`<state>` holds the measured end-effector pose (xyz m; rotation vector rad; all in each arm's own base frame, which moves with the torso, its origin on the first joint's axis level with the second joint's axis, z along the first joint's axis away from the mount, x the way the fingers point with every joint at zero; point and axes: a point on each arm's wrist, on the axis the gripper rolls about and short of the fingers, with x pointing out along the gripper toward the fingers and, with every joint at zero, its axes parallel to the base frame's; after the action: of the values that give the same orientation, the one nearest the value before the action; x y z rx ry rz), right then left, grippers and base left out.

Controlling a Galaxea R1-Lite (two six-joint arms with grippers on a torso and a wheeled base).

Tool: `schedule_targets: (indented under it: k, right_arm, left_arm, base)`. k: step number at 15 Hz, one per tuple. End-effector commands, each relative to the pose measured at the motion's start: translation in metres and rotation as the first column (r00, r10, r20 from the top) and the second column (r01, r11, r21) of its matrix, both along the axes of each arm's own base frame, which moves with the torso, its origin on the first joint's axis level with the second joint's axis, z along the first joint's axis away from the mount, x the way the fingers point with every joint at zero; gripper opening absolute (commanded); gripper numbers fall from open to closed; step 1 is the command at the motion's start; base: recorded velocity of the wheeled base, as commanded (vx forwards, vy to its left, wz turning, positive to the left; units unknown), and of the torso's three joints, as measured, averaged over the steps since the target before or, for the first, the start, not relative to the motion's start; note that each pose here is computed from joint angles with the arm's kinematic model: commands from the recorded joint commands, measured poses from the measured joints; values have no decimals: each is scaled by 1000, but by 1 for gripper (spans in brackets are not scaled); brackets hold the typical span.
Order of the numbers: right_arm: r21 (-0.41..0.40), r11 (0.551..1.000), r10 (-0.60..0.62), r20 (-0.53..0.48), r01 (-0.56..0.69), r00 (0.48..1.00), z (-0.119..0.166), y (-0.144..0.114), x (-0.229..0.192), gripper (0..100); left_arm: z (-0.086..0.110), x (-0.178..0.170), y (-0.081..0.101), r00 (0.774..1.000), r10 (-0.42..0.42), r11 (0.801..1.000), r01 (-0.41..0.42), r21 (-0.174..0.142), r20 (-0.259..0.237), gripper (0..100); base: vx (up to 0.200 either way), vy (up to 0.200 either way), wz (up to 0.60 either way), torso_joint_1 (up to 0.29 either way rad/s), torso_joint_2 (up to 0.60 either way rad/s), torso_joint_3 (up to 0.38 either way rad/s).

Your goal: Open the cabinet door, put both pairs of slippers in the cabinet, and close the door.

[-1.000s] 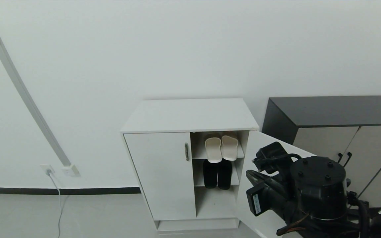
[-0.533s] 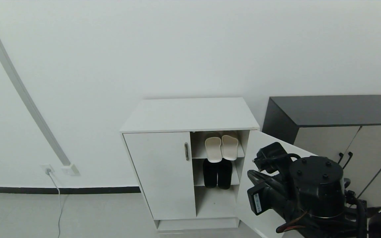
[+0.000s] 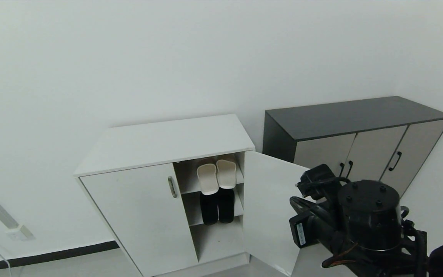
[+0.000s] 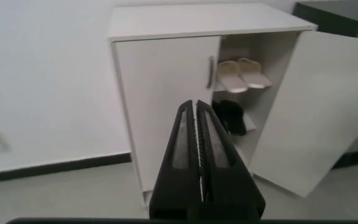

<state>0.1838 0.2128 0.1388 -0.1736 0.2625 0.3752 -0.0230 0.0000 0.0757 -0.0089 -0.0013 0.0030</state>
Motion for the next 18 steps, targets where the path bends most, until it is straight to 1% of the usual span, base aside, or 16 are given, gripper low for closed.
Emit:
schedule_targets:
  k: [1, 4, 6, 9, 11, 12, 13, 14, 15, 16, 18]
  right_arm:
    - [-1, 1000, 2, 0, -2, 1000, 0, 0, 0, 0]
    - [-1, 1000, 1, 0, -1, 1000, 0, 0, 0, 0]
    - [-4, 1000, -14, -1, 14, 1000, -1, -2, 4, 0]
    - [9, 997, -71, 23, 71, 997, -6, -6, 23, 0]
    - [23, 992, -128, 31, 128, 991, -10, -8, 47, 0]
    - [44, 981, -193, 42, 191, 980, -10, -15, 77, 0]
    - [57, 976, -215, 49, 212, 975, -8, -19, 94, 0]
    - [70, 969, -240, 50, 237, 969, -6, -27, 115, 0]
    - [67, 964, -261, 43, 258, 964, -6, -32, 129, 0]
    - [55, 955, -292, 16, 291, 956, -8, -45, 155, 0]
    - [58, 948, -313, -8, 313, 950, -10, -61, 183, 0]
  left_arm:
    - [0, 0, 0, 1000, 0, 1000, 0, 0, -1, 0]
    - [0, 0, 0, 1000, 0, 1000, 0, 0, -1, 0]
    - [0, 0, 0, 1000, 0, 1000, 0, 1, -1, 0]
    - [0, 0, 0, 1000, -3, 1000, 3, 3, -1, 0]
    - [0, 0, 0, 1000, -3, 1000, 3, 3, -1, 0]
    - [0, 0, 0, 1000, -3, 1000, 3, 3, -1, 0]
    - [0, 0, 0, 1000, -3, 1000, 3, 3, -1, 0]
    - [0, 0, 0, 1000, -3, 1000, 3, 3, -1, 0]
    - [0, 0, 0, 1000, -3, 1000, 3, 3, -1, 0]
    - [0, 0, 0, 1000, -3, 1000, 3, 3, -1, 0]
    - [0, 0, 0, 1000, -3, 1000, 3, 3, -1, 0]
  base:
    - [0, 0, 0, 0, 0, 0]
    - [0, 0, 0, 0, 0, 0]
    - [-200, 0, 0, 5, 5, -2]
    - [0, 0, 0, 0, 0, 0]
    - [0, 0, 0, 0, 0, 0]
    - [0, 0, 0, 0, 0, 0]
    - [0, 0, 0, 0, 0, 0]
    - [0, 0, 0, 0, 0, 0]
    - [0, 0, 0, 0, 0, 0]
    - [0, 0, 0, 0, 0, 0]
    - [0, 0, 0, 0, 0, 0]
